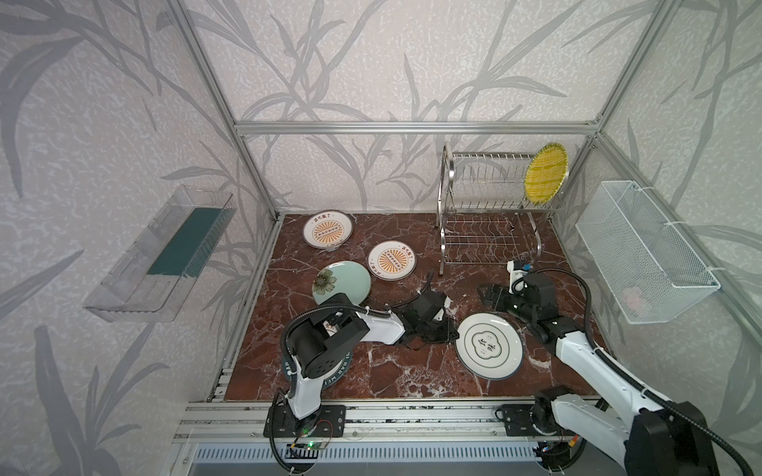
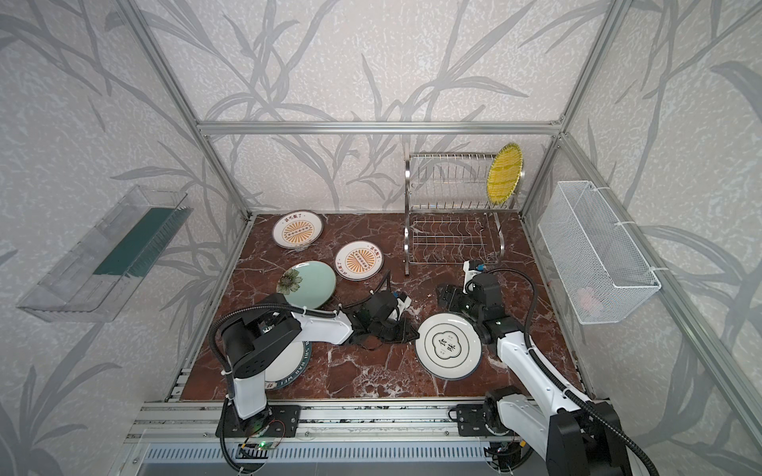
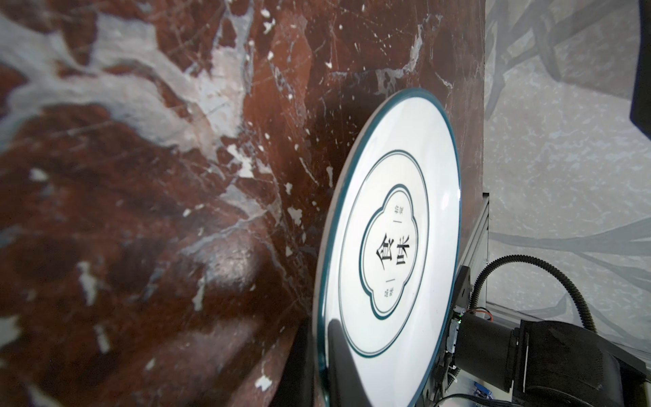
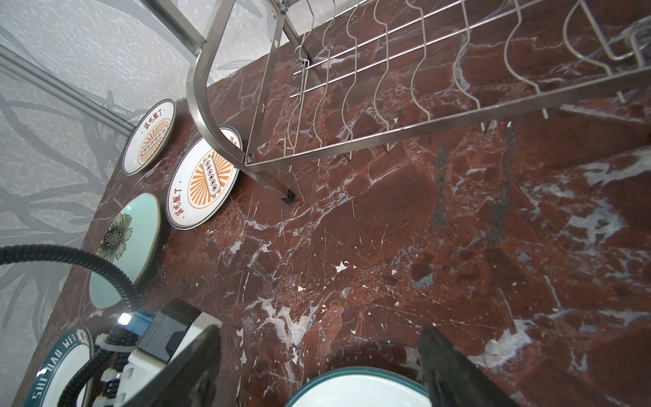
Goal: Load plates into a dish rack
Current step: Move the plate at the center of the table.
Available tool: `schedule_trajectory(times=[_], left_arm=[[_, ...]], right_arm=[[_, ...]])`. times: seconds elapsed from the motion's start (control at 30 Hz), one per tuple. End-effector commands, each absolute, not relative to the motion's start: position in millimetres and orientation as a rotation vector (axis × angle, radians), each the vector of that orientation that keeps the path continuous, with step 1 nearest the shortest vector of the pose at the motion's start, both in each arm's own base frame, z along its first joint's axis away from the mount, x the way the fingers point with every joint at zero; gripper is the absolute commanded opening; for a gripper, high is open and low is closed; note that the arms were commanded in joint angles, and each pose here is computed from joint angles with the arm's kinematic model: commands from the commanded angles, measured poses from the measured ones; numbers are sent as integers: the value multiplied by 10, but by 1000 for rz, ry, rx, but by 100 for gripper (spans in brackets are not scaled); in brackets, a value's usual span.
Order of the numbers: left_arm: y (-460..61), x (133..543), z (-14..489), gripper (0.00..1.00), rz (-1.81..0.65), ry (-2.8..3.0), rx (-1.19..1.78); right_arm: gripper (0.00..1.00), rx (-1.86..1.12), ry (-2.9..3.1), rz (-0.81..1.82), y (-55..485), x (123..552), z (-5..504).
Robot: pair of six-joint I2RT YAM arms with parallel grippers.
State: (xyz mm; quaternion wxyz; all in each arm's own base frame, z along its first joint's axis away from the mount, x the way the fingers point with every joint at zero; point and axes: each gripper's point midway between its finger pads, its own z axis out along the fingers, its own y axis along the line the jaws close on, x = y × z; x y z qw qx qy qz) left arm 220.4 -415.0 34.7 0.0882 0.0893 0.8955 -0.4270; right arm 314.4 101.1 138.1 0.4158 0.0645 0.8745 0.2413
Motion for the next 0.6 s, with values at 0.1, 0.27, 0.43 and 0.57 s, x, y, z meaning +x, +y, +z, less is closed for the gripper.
schedule_trajectory(times=[0.1,0.27,0.43,0.57], left_arm=[[-4189,2230,393,7,-1273,2654,254],[-4142,2244,386,5,-1245,2654,231],[-4085,2275,382,3,-1235,2648,199],[-4011,2328,391,3,-1242,2630,147]], right_arm=[[86,168,2201,586,968,3117,1360],[86,170,2199,585,962,3115,1361],[86,169,2196,586,963,3125,1377],[86,170,2201,586,963,3132,1365]])
